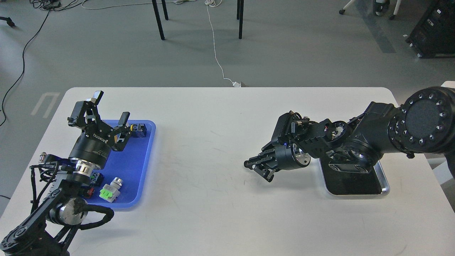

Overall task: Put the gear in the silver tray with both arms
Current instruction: 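Carry the gear over the silver tray and lower it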

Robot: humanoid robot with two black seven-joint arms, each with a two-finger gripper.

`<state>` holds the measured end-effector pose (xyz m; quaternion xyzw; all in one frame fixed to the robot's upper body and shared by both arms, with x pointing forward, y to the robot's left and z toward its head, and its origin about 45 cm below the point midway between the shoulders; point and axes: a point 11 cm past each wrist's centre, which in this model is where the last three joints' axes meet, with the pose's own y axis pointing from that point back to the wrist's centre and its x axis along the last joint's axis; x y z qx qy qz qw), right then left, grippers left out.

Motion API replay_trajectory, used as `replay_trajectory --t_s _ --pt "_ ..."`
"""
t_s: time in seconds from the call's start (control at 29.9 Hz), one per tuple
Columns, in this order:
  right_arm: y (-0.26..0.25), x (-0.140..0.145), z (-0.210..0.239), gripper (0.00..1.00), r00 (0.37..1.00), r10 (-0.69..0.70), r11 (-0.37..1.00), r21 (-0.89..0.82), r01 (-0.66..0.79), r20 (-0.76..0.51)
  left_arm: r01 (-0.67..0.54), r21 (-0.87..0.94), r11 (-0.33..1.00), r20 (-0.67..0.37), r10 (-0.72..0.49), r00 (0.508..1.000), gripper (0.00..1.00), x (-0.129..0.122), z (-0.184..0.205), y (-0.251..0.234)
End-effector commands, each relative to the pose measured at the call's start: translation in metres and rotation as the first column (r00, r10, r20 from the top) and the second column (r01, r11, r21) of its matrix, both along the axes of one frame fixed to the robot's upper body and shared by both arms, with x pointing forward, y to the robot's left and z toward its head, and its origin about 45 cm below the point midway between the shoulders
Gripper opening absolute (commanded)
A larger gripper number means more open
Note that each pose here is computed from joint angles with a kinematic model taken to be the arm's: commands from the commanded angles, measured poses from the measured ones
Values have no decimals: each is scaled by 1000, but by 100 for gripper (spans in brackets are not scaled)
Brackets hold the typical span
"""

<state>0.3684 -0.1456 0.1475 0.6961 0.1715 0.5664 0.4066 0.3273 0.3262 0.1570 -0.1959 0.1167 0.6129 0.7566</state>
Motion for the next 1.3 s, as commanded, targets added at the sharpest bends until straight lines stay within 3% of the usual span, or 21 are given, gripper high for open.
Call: replay_trajectory --t_s 0.0,0.27,0.57,0.84,1.04,1.27 --pt "4 7 12 18 1000 11 1000 1 -11 27 1 -1 1000 0 -1 1000 98 0 0 0" --pt "10 4 32 18 998 53 999 -10 -52 29 1 -2 1000 0 -1 1000 98 0 0 -1" --pt "-125 12 62 18 990 -120 987 -95 127 73 5 -8 1000 0 -5 1000 98 0 -1 -3" --pt "-225 -19 52 18 960 -274 944 -176 280 56 9 -12 1000 -3 -9 1000 98 0 -2 -6" --pt "-241 -37 36 18 948 -317 931 -185 313 12 11 -14 1000 -4 -11 1000 98 -1 -3 -8" --pt "-244 -40 20 18 949 -315 929 -207 308 0 13 -17 1000 -5 -13 1000 98 -1 -4 -10"
